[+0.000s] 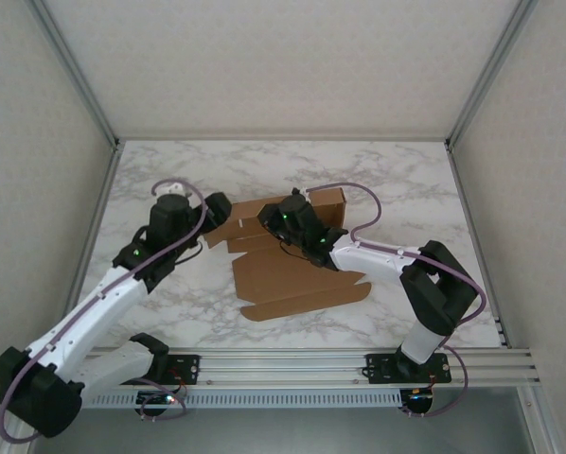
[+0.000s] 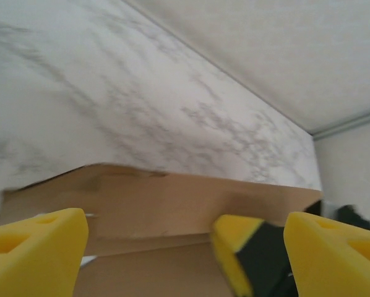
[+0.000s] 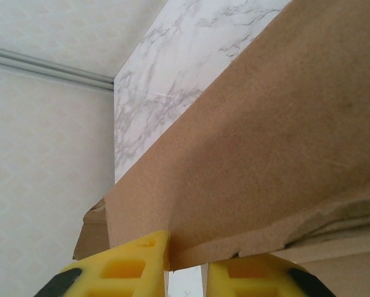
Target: Fold the paper box
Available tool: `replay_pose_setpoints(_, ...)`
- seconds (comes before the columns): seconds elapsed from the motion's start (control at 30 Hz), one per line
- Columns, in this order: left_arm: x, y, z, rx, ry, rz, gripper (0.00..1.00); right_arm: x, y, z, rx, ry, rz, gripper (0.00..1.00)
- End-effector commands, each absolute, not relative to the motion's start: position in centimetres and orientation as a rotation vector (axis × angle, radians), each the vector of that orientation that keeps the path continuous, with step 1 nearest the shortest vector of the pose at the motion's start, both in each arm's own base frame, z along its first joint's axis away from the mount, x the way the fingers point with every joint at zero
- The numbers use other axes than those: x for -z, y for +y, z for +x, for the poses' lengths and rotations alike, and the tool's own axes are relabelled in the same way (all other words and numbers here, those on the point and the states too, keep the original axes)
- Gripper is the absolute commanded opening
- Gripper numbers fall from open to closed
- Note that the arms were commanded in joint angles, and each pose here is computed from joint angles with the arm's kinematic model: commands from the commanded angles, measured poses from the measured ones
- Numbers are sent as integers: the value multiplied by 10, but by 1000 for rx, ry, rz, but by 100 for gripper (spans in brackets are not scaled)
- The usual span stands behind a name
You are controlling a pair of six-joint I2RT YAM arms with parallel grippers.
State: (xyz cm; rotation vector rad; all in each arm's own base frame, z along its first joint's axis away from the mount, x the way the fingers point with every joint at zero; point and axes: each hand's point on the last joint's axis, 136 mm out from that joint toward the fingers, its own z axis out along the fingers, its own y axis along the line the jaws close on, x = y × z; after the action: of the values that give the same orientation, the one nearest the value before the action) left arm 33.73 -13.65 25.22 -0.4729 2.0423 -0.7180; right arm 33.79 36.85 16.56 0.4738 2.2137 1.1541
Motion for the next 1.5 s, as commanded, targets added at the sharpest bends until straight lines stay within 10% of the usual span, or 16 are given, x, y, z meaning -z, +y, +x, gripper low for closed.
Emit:
replay_pose_setpoints(0.0,-239,-165,343,854,2163,-383,83,-149,362,335,-1110,2275,486,19)
replay_pose_setpoints(0.8,-176,-189,369,1151,2230,-531,75,-148,368,336,-1245,2263,564,19)
replay_pose_setpoints(1.33,-167,-186,373,1239,2183,-603,29,-151,373,334,-1316,2241,577,19)
replay_pose_setpoints(1.47,-161,-182,373,1207,2201,-610,25,-155,364,333,-1281,2232,578,34)
